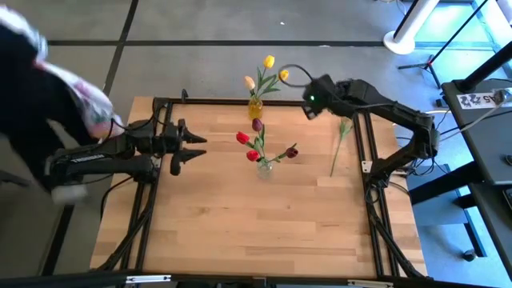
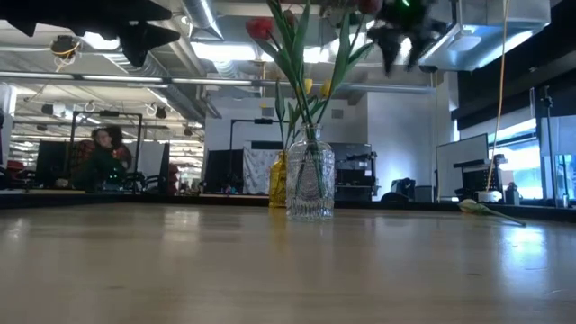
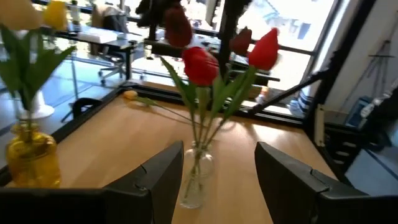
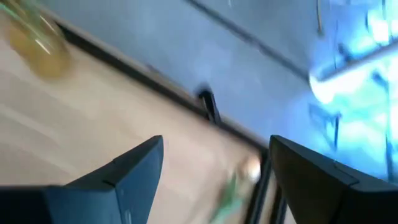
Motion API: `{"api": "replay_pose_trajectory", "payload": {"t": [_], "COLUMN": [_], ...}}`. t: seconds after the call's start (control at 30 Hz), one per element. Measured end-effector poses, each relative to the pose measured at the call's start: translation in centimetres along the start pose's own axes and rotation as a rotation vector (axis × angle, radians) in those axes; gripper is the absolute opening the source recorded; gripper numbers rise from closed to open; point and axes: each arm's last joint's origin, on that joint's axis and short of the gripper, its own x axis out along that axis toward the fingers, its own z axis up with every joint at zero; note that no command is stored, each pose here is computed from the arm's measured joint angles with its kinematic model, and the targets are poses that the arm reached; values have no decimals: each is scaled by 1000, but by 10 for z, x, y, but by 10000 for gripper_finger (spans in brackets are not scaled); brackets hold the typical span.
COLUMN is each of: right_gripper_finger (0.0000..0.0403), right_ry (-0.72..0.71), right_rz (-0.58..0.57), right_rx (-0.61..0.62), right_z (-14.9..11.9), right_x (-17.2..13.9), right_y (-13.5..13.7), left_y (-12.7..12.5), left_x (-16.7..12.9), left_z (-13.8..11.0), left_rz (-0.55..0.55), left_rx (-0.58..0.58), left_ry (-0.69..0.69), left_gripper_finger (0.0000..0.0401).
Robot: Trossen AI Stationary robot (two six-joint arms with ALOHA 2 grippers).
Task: Sort flowers into vase by color
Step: Put the white tulip into the yellow vase
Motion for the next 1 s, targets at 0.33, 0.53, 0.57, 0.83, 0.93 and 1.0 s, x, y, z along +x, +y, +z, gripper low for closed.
{"api": "replay_pose_trajectory", "payload": {"t": [0.33,0.53,0.57,0.83,0.93,1.0], "right_gripper_finger": [283,240,231,181,174,169], "right_ry": [322,403,403,473,449,504], "right_rz": [-165,-152,-144,-187,-137,-124], "right_rx": [251,520,562,743,804,834], "right_z": [-78,-107,-110,-150,-157,-166], "right_x": [100,164,171,196,206,214], "right_y": [-19,-46,-51,-60,-58,-57], "left_y": [-8,-9,-9,-8,-8,-8], "left_x": [1,4,5,11,11,11], "left_z": [-2,-4,-4,-7,-8,-9], "left_rz": [-24,-31,-30,-23,-22,-21], "left_rx": [-22,-48,-48,-48,-52,-53], "left_ry": [7,28,34,70,77,82], "left_gripper_finger": [195,195,195,195,195,195]}}
